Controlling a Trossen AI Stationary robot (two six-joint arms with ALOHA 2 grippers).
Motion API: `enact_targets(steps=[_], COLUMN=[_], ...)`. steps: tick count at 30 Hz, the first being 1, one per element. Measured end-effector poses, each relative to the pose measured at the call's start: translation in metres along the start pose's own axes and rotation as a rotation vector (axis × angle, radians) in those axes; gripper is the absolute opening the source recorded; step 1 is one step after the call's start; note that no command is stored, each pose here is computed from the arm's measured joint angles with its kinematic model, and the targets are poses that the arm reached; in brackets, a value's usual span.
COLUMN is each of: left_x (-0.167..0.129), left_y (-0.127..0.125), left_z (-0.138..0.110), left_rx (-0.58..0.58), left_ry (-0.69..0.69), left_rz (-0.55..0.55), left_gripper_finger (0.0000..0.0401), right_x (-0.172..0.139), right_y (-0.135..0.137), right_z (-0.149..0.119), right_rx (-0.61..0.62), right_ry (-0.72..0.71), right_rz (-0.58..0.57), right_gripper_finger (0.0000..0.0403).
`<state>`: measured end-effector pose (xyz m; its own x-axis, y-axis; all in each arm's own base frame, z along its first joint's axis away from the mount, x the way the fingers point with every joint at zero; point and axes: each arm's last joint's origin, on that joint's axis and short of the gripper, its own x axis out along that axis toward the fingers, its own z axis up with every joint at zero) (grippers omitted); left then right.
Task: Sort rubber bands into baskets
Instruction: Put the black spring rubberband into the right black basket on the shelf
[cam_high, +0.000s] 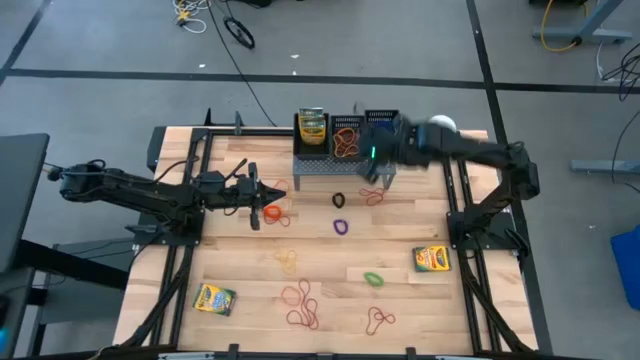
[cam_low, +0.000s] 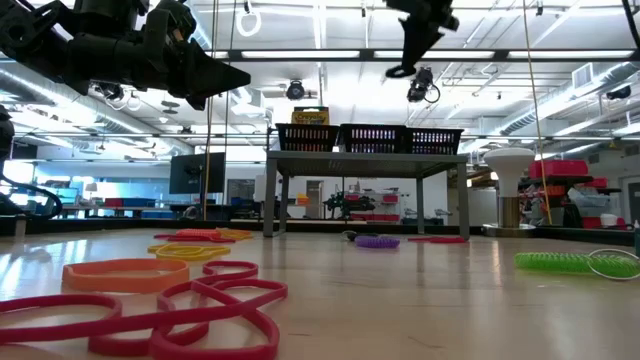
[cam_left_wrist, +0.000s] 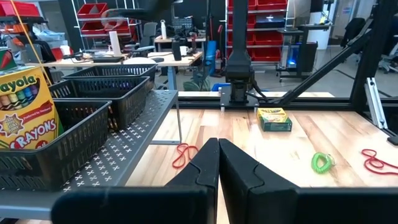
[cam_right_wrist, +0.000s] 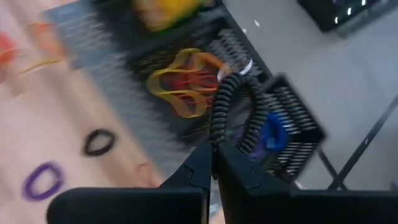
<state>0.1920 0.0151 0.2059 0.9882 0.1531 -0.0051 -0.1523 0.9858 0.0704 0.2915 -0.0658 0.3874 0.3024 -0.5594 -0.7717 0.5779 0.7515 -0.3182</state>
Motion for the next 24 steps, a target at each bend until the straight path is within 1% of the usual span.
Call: enact_targets(steps=[2, 4, 7, 9, 13, 18, 21, 24], left_x=[0.000, 0.000, 0.000, 0.000, 0.000, 0.000, 0.000, 0.000], left_y=[0.000, 0.000, 0.000, 0.000, 0.000, 0.000, 0.000, 0.000], left_z=[0.000, 0.000, 0.000, 0.000, 0.000, 0.000, 0.000, 0.000], left_rx=[0.000, 0.000, 0.000, 0.000, 0.000, 0.000, 0.000, 0.000], left_ry=[-0.001, 0.000, 0.000, 0.000, 0.000, 0.000, 0.000, 0.000], left_rz=[0.000, 0.000, 0.000, 0.000, 0.000, 0.000, 0.000, 0.000], left_gripper_finger=[0.0013, 0.0013, 0.0013, 0.0013, 0.0013, 0.0013, 0.0013, 0.0013], right_x=[0.015, 0.036, 0.065, 0.076, 0.089, 0.099, 0.106, 0.110], right_y=[-0.028, -0.053, -0.079, -0.090, -0.098, -0.098, -0.095, -0.095], right_z=[0.007, 0.008, 0.001, -0.005, -0.013, -0.021, -0.027, -0.030], right_rx=[0.054, 0.110, 0.166, 0.198, 0.212, 0.238, 0.235, 0.235], right_ry=[0.030, 0.094, 0.194, 0.235, 0.278, 0.319, 0.344, 0.362], right_rz=[0.016, 0.058, 0.103, 0.123, 0.122, 0.125, 0.124, 0.117], right_gripper_finger=[0.0015, 0.0015, 0.0015, 0.0016, 0.0016, 0.0017, 0.0033, 0.0063])
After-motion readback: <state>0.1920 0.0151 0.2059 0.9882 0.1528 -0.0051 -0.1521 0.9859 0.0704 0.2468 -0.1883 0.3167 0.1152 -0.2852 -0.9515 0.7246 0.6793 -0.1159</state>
